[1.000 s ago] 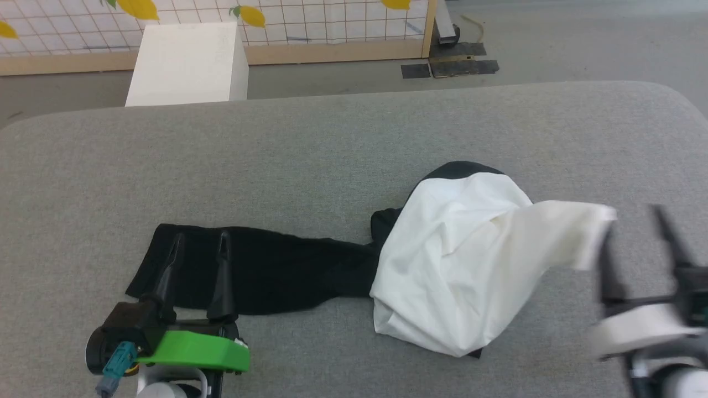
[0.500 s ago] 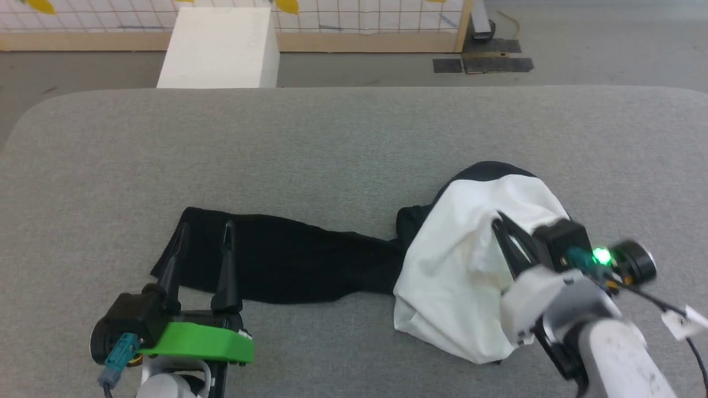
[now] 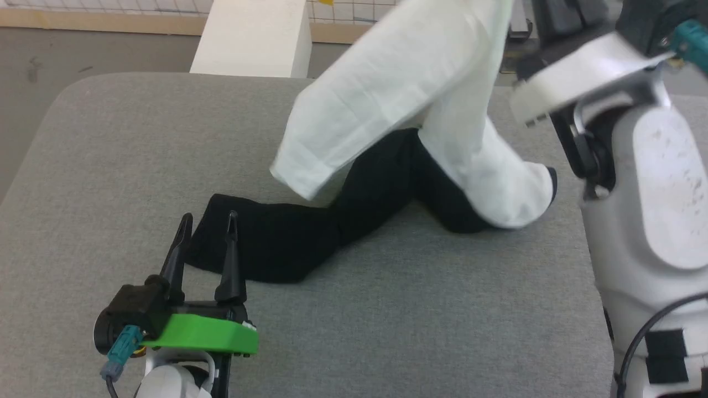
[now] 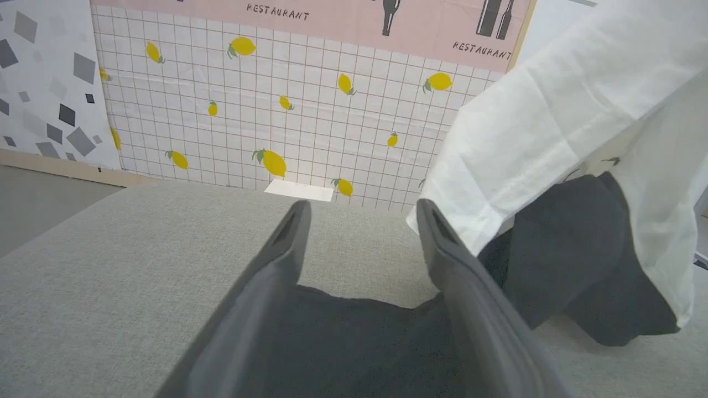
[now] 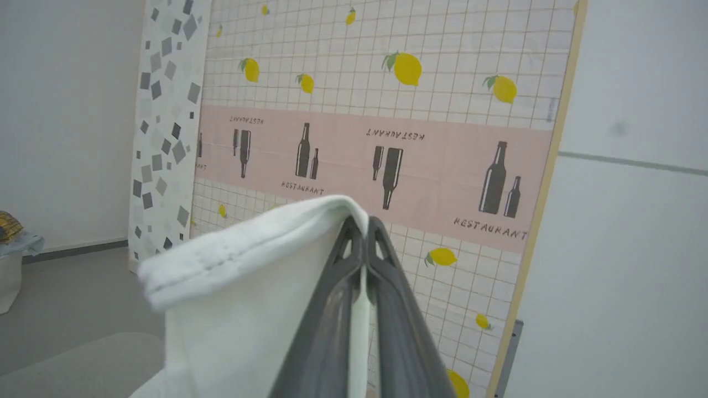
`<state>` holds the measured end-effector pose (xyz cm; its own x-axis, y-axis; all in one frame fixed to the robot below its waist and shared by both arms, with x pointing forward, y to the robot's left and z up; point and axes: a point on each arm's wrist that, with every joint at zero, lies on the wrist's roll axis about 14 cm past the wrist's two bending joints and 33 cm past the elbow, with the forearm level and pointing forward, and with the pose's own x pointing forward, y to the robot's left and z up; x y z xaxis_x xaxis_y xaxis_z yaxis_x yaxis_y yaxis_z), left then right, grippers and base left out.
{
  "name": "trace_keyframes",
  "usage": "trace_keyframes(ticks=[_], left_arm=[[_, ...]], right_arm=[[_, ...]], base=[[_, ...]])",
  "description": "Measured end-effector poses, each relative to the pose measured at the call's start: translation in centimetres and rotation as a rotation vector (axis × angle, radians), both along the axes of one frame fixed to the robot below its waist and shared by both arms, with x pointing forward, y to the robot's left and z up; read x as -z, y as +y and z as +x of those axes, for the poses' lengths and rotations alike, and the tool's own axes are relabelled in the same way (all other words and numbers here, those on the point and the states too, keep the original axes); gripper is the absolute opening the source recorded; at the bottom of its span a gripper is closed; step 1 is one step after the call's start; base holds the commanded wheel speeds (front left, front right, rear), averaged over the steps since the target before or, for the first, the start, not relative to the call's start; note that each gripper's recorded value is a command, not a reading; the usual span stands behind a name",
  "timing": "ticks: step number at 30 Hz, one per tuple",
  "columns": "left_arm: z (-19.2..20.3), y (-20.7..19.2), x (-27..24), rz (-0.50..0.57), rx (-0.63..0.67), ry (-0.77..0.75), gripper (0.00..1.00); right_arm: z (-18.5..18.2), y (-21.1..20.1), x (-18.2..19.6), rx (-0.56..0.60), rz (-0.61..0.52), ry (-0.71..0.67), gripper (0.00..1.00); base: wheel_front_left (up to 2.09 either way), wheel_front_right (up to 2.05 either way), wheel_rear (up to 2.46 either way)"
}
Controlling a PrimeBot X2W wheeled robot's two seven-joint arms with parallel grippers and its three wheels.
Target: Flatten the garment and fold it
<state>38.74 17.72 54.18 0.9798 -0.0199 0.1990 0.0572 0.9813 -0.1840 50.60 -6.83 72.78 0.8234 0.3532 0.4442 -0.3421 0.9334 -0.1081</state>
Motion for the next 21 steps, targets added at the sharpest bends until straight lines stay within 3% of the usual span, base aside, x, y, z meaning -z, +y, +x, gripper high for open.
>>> trace_keyframes(ticks=[5,8,12,14,18,21], left_arm=[[-0.2,0.3,0.0,0.001,-0.009,-0.001,1.0],[-0.3,0.3,-0.1,0.001,-0.01,-0.002,1.0],[-0.4,0.0,-0.3,0.0,-0.001,-0.008,1.0],[-0.4,-0.2,-0.3,-0.001,0.006,-0.009,1.0],[-0.5,-0.8,-0.4,-0.003,0.026,-0.012,1.0],[-0.7,-1.1,-0.6,-0.004,0.037,-0.018,1.0]], right_arm=[[1.3,-5.7,13.8,0.191,-0.131,0.416,0.0],[-0.9,-10.7,21.3,0.317,-0.177,0.649,0.0],[-5.1,-15.3,27.6,0.431,-0.176,0.891,0.0],[-8.0,-16.4,30.5,0.459,-0.195,1.017,1.0],[-12.2,-16.8,32.4,0.462,-0.215,1.115,1.0],[-13.8,-14.5,31.4,0.379,-0.177,1.094,1.0]], base=[[0.0,0.0,0.0],[0.0,0.0,0.0],[0.0,0.0,0.0],[0.0,0.0,0.0],[0.0,0.0,0.0],[0.0,0.0,0.0]])
